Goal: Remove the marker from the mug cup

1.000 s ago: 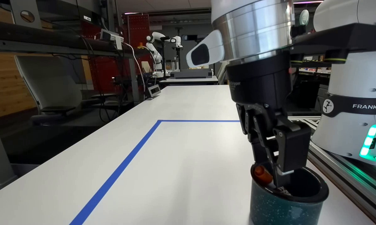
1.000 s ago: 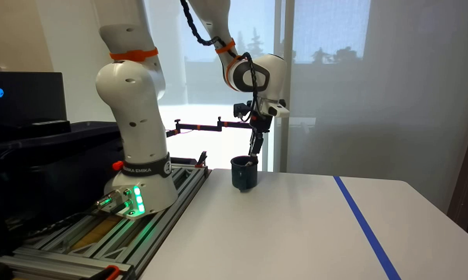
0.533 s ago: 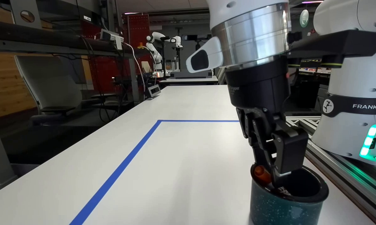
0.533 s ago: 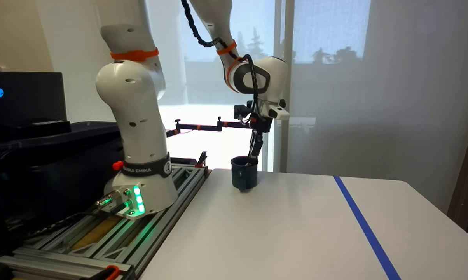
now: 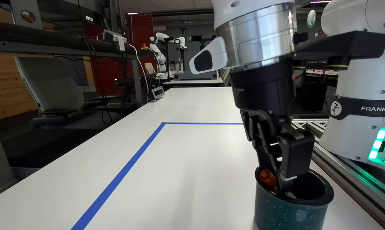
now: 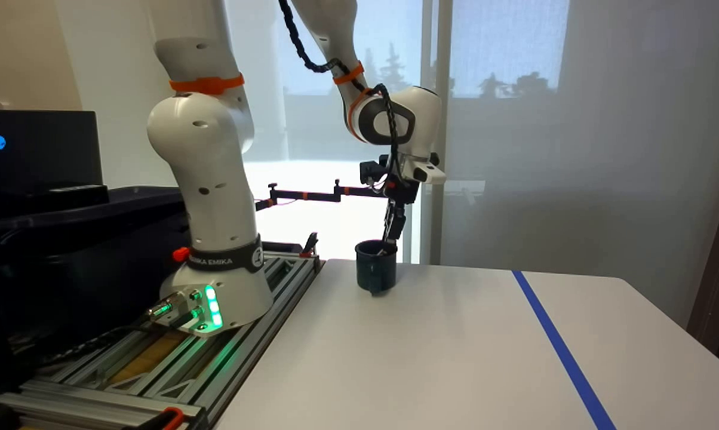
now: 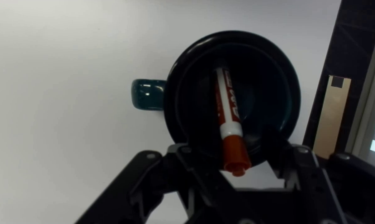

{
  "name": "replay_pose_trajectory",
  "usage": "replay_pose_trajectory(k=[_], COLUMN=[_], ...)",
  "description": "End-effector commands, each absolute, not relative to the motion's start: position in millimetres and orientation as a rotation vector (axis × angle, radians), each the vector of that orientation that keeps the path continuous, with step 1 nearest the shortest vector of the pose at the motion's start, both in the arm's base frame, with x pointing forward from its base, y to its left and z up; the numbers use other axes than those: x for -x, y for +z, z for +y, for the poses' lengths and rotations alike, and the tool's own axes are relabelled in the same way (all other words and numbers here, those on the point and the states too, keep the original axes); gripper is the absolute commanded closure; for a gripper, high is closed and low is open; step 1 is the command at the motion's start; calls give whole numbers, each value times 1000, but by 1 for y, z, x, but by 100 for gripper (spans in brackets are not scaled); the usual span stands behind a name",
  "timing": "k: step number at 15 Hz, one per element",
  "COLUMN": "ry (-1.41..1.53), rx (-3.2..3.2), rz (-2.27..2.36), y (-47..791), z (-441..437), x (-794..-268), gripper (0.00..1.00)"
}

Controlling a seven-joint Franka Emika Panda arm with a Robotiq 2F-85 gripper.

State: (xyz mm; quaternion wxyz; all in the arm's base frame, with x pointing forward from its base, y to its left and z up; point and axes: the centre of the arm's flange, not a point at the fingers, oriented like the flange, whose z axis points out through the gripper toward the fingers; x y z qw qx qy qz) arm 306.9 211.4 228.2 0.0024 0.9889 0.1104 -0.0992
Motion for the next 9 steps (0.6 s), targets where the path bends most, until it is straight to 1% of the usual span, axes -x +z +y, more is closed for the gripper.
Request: replay_pose_trajectory(k=[1,2,3,4,5,6,7,8,9], ry=[-306,-305,-305,-307,-309,-312,-317,-321,-321], rx=[-3124,-3124,-3124,-3124,-3126,-3126,-3126,-3126,-3128], rz=[368,369,374,378,379,381,381,383,387], y=[220,220,220,220,219,217,216,214,213], z=[200,200,201,201,201,201,201,202,202], x=[-289,-289,-289,-290,-289,-289,-289,-289,-289], gripper=[53,59,57,63,65,65,72,68,69])
